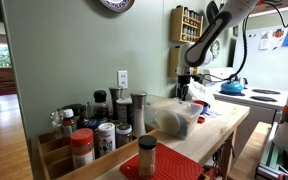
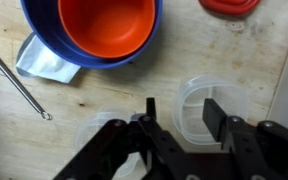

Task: Put the lid on the container

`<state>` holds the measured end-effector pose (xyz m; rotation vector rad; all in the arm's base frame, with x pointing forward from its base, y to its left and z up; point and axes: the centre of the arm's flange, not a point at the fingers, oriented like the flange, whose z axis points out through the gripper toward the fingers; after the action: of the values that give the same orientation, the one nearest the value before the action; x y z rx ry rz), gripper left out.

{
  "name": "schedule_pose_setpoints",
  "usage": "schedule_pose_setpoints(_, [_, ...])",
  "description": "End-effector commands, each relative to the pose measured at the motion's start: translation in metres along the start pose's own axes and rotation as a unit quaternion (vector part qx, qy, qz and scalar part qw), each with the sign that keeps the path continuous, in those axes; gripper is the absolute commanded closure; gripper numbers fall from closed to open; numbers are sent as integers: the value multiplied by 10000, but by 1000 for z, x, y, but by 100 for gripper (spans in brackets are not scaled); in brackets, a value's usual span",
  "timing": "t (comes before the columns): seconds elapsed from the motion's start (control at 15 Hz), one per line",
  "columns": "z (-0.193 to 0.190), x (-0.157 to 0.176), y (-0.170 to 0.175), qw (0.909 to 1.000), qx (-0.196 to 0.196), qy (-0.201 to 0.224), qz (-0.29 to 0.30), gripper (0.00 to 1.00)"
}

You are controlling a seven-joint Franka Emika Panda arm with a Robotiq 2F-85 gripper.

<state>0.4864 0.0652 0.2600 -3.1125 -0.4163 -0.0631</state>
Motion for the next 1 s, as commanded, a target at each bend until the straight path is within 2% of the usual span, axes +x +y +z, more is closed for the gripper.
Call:
schedule_pose_setpoints(0.0, [11, 5, 0, 9999, 31, 28, 125, 78])
schedule_pose_setpoints(0.2, [6, 4, 3, 10000, 6, -15, 57, 99])
schedule_pose_setpoints(0.47, [-12, 3, 7, 9999, 63, -38, -95, 100])
schedule_pose_setpoints(0.73, [-69, 4, 21, 9998, -46, 40, -197, 100])
schedule_pose_setpoints(0.93, [-115, 8, 40, 9998, -158, -1, 111, 100])
